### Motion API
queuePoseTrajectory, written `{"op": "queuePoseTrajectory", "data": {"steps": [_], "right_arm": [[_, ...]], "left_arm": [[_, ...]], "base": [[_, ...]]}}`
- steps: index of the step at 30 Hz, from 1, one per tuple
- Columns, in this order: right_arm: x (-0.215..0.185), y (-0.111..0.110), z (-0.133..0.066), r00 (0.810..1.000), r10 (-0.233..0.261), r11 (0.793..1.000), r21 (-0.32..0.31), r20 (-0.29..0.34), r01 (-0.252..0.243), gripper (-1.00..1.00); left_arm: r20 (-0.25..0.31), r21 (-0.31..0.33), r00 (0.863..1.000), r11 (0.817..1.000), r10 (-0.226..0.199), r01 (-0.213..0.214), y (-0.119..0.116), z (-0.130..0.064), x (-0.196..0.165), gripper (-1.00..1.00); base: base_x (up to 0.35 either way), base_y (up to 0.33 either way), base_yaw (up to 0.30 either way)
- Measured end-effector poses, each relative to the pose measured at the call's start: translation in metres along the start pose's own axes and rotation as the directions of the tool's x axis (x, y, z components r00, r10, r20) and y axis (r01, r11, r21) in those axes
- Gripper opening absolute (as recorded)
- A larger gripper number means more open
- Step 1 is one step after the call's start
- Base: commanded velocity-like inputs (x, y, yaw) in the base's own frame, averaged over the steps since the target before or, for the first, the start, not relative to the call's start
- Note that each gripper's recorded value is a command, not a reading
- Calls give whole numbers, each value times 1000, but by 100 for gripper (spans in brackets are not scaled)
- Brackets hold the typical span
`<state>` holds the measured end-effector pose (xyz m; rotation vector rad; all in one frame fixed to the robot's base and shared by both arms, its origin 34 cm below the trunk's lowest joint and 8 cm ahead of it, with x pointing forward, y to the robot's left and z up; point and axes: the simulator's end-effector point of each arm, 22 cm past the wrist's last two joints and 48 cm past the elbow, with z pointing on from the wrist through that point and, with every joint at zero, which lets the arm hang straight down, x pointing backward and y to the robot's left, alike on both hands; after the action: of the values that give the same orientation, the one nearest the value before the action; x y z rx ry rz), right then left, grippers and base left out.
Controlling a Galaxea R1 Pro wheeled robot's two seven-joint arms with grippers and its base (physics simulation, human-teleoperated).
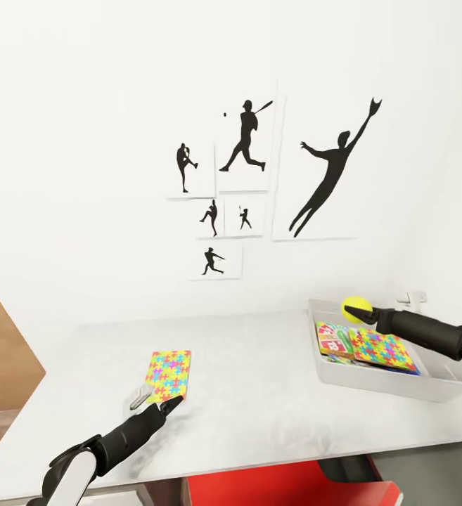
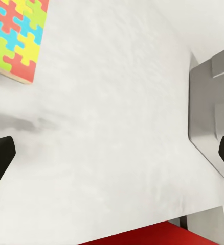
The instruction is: Put all the toys in the child's room - the three board games (two on the bed and one on the table), the two jigsaw puzzles on the table, and the tennis ball on the table - inside the toy box on the table in the child's room.
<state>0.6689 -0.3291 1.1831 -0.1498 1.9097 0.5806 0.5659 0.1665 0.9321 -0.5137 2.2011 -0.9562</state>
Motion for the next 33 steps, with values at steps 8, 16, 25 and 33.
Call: {"op": "queuePoseTrajectory", "data": {"steps": [8, 16, 25, 33], "right_arm": [[9, -2, -1, 1000, 7, 1000, 4, -12, -7, -100], [11, -2, -1, 1000, 6, 1000, 6, -13, -6, -100], [11, -2, -1, 1000, 7, 1000, 1, -13, -7, -100], [11, 3, -1, 1000, 8, 1000, -19, -12, -8, -100]], "left_arm": [[0, 0, 1000, 1000, 1, -1, 0, 0, 0, 100], [3, -1, 1000, 1000, 0, 0, 0, 0, -1, 100], [4, -3, 1000, 1000, 0, 0, 1, 0, -1, 100], [3, -3, 1000, 1000, 1, -1, 1, 0, -1, 100]], "base": [[0, -9, -5], [0, -115, -1], [0, -22, 0], [0, -4, 0]]}}
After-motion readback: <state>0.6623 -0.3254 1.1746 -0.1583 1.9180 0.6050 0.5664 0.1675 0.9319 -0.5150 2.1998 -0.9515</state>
